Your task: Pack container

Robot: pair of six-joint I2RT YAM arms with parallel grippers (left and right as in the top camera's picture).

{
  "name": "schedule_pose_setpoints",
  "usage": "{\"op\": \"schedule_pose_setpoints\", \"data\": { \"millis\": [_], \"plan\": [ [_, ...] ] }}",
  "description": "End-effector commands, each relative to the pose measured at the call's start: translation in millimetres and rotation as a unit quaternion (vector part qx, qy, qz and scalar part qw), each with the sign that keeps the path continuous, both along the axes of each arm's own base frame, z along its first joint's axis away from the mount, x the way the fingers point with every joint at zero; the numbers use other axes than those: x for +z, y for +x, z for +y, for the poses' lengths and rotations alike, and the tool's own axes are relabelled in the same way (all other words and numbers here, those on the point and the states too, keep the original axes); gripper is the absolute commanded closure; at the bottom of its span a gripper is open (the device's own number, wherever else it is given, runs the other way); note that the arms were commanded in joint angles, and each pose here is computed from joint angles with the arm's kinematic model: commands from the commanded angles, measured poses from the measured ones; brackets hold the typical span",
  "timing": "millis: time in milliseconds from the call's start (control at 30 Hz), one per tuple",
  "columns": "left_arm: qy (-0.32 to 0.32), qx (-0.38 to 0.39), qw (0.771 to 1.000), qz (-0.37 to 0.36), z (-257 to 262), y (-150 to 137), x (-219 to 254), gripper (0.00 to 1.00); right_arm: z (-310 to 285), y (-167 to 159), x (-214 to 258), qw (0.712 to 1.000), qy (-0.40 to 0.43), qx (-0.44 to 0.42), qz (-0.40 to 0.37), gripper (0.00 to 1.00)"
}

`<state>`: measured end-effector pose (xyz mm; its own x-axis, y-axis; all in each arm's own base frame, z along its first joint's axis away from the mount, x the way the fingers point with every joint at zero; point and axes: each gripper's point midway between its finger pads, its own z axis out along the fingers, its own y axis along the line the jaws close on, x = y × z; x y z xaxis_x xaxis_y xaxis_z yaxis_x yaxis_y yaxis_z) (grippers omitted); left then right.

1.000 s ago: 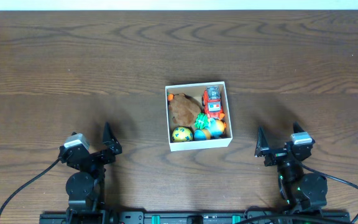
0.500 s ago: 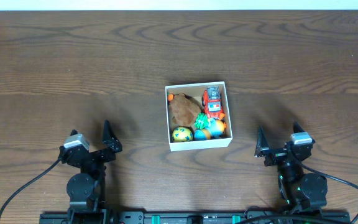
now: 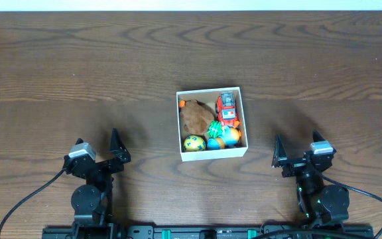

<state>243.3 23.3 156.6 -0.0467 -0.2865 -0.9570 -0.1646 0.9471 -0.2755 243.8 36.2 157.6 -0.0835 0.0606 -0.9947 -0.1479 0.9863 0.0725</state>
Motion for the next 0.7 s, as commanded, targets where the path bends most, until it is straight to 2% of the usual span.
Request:
{"op": "schedule_pose_setpoints", "data": {
  "millis": [0,667],
  "plan": [
    [0.004,0.005,1.0,0.028,2.1,-1.1,-17.9,0.02,-4.1,0.3,-0.6,1.0,0.007,-0.01,0.001,0.01],
    [0.004,0.004,1.0,0.028,2.0,-1.1,-17.9,0.02,-4.1,0.4,-0.6,1.0,0.006,-0.01,0.001,0.01]
  ]
}}
